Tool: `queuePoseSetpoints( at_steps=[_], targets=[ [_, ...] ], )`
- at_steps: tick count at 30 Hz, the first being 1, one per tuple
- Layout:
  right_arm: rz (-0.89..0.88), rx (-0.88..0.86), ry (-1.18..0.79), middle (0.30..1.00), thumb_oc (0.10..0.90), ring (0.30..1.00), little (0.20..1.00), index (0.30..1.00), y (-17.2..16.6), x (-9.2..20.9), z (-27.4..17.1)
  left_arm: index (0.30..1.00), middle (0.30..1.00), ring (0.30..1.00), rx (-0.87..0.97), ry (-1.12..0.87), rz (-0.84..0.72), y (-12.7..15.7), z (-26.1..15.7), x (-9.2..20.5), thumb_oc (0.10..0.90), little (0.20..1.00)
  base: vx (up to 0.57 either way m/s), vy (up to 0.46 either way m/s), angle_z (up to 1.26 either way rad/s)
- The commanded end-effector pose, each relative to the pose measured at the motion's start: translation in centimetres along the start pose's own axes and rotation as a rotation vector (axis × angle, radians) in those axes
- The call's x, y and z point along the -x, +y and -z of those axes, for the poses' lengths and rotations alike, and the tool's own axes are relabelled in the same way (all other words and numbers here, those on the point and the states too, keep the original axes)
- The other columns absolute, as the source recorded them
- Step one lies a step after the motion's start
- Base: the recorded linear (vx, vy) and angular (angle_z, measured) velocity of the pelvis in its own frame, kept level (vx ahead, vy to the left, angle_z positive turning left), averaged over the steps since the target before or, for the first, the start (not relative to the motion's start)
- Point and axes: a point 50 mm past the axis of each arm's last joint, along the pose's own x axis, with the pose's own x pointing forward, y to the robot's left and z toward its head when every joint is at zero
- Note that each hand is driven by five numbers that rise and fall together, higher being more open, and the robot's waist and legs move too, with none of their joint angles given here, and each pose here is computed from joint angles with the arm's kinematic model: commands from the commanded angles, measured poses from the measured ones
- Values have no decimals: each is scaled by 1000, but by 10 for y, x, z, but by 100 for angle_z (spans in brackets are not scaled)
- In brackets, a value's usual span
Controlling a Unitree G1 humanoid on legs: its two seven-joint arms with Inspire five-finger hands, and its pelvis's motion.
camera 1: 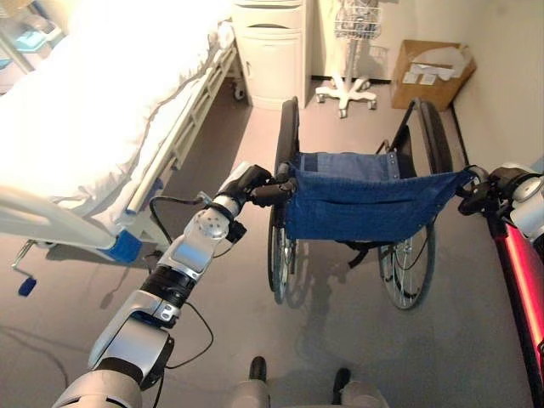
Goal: Push the wheelchair next to the bed
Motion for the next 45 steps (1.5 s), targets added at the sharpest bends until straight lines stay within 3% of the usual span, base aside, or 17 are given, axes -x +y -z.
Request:
queuePoseSetpoints(
  at_steps=[1,14,19,26,33,45],
  targets=[
    [-5,263,-727,300,400,300,300,300,17,57,-149,300,300,300,-72,202,258,-74,46,10,400,300,322,-253,-21],
    [-47,256,-798,300,400,300,300,300,50,60,-181,300,300,300,-88,284,246,-49,71,23,400,300,370,-127,-57],
    [-95,236,-826,300,400,300,300,300,73,54,-162,300,300,300,-135,332,268,-38,82,24,400,300,350,-10,25],
    [-39,194,-768,300,400,300,300,300,61,49,-160,300,300,300,-197,243,323,-45,65,10,400,300,285,-229,57],
    [-9,160,-727,300,400,300,300,300,38,61,-169,300,300,300,-213,199,271,-49,50,2,400,300,337,-301,68],
    [57,79,-711,300,400,300,300,300,8,59,-164,300,300,300,-127,289,175,-48,53,-4,400,300,189,-224,57]
  ],
)
